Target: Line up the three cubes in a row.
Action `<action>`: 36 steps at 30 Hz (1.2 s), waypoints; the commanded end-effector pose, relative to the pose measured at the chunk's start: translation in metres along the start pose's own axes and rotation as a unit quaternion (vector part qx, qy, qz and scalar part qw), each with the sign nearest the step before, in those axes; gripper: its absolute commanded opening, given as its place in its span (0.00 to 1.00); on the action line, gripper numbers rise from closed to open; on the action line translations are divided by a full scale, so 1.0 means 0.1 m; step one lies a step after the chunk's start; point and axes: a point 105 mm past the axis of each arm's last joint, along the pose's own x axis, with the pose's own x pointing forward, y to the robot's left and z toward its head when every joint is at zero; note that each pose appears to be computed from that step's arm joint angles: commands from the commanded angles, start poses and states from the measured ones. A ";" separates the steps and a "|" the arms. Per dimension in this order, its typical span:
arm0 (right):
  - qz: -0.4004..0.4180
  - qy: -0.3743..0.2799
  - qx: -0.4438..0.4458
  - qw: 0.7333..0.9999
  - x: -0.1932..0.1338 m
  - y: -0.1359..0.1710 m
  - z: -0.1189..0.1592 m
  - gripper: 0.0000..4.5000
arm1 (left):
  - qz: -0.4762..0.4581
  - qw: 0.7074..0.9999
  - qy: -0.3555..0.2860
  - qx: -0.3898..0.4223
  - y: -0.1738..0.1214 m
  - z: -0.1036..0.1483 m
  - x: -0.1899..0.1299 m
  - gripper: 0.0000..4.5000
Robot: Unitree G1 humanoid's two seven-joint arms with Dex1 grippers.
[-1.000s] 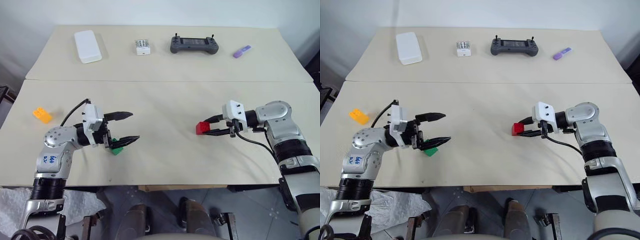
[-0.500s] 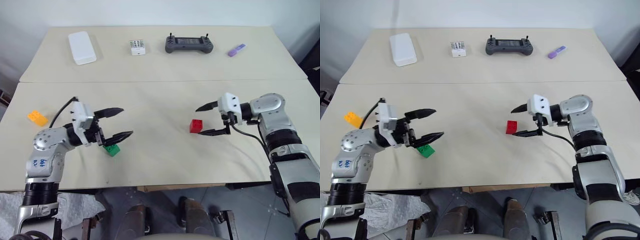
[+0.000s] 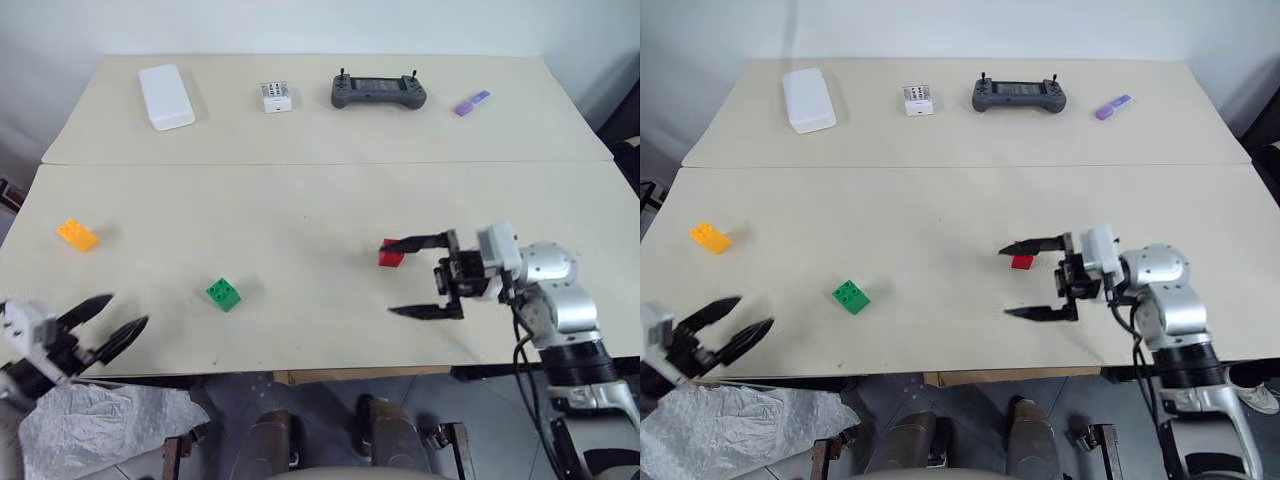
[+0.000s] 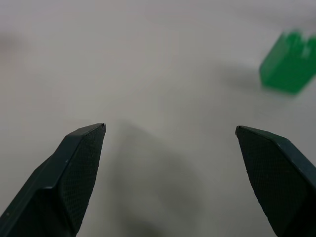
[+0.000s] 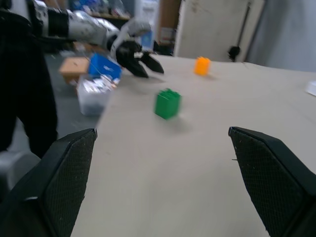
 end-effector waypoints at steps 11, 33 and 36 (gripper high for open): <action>-0.046 0.049 -0.021 0.998 -0.35 0.12 0.10 0.99 | -0.202 0.975 -0.045 0.082 -0.73 0.46 0.81 1.00; -0.177 0.074 -0.011 0.981 -0.56 0.26 0.09 1.00 | -0.374 0.913 -0.061 0.148 -1.01 0.91 1.54 0.33; -0.204 0.075 -0.013 0.976 -0.63 0.27 0.09 1.00 | -0.419 0.886 -0.048 0.193 -1.09 1.06 1.85 0.33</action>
